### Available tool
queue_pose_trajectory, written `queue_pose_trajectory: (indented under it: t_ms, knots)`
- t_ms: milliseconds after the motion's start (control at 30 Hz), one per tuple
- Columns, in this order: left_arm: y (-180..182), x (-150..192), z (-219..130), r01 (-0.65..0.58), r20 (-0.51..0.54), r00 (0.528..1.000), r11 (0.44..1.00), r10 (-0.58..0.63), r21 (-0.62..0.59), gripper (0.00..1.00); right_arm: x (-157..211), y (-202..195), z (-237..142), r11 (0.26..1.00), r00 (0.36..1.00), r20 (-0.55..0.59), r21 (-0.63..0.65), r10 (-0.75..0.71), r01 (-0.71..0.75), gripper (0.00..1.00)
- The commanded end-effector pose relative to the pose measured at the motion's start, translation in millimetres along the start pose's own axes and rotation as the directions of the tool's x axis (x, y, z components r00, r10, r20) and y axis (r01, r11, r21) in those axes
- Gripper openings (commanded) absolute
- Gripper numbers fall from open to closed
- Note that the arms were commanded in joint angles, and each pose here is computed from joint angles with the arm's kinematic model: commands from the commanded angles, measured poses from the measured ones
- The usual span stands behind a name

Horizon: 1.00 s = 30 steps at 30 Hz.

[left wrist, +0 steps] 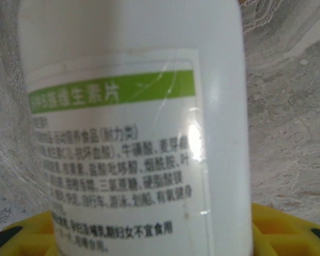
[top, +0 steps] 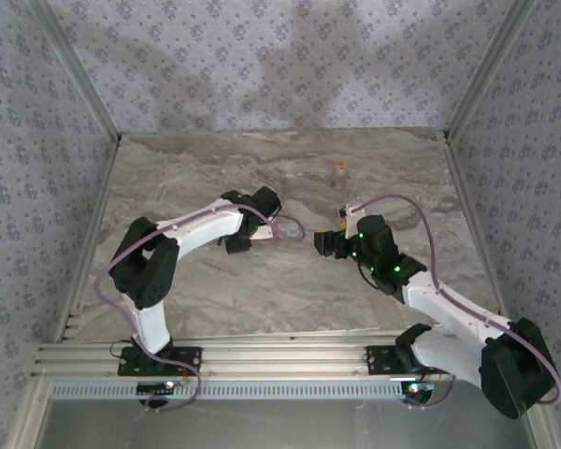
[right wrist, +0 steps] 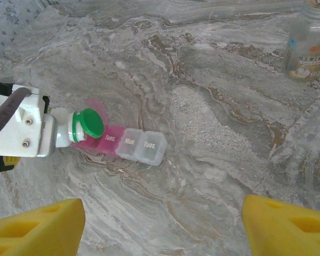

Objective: Sort the pills into containers

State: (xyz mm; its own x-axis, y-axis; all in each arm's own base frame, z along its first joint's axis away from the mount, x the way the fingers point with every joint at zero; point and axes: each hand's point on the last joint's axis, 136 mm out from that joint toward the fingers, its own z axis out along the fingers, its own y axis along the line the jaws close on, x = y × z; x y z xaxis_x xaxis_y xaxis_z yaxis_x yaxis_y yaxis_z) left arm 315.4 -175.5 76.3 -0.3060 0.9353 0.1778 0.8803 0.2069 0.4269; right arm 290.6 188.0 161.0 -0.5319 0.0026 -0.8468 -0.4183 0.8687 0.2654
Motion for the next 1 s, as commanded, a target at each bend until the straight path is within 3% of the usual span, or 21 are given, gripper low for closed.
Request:
queue_pose_trajectory:
  t_ms: [0,967]
  knots:
    - [4.6,7.1,-2.6,-0.053,-0.046,0.998,0.999,0.052,-0.004,0.0,-4.6,1.5,0.4,1.0,1.0,0.011,-0.011,0.02,-0.02,0.79]
    - [16.3,6.1,-8.2,-0.208,-0.143,0.97,0.976,0.196,-0.068,0.0,-1.3,2.9,4.1,1.0,1.0,-0.008,-0.019,0.024,-0.025,0.79]
